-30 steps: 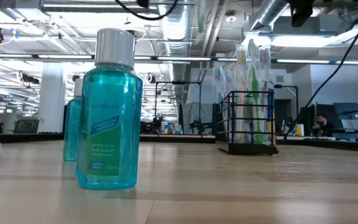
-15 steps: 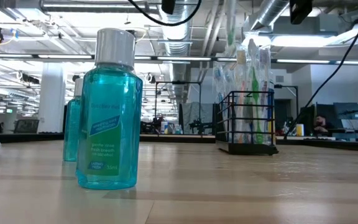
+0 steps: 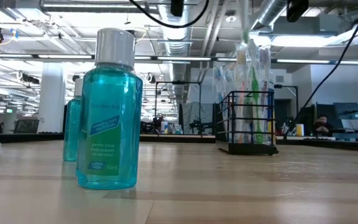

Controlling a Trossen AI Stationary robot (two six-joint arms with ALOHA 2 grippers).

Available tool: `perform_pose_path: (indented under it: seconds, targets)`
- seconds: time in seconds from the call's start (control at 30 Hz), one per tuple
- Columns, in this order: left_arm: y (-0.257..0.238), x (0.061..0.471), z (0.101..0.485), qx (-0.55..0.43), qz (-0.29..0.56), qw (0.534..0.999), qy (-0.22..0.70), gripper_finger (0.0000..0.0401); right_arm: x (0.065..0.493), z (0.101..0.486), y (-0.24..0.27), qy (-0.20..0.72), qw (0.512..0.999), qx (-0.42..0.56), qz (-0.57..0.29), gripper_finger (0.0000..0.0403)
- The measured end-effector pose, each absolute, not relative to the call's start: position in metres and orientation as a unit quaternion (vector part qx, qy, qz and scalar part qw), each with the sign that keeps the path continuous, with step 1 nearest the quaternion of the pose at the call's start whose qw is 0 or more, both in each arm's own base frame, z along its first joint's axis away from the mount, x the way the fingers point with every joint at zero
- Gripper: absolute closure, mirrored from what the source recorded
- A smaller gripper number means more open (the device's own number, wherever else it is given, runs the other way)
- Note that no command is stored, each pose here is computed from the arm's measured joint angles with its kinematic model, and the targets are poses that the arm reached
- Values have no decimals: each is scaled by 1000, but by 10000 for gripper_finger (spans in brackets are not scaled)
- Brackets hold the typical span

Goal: Pick & Place toothbrushing station
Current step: Put the green toothbrush into the wire mesh organizer

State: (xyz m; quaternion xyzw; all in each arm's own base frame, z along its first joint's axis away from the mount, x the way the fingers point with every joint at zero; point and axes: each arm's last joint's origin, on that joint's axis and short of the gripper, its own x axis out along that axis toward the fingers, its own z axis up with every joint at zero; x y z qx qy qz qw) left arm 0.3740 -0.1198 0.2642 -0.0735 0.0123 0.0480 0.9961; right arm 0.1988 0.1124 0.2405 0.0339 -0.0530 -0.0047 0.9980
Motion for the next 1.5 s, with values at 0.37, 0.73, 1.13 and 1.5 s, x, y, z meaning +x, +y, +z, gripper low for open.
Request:
perform_pose_path:
  seconds: [0.37,0.73,1.13,1.5]
  targets:
    - [-120,376,262,-61,49,997,14,401,209,247,120,-49,999,17,7,276]
    - [-120,375,262,-59,48,997,14,401,212,248,117,-43,999,33,-1,276]
    - [-120,375,263,-57,49,997,14,401,214,247,115,-41,998,48,4,276]
    - [-119,375,263,-57,49,997,14,401,215,247,113,-42,998,52,1,276]
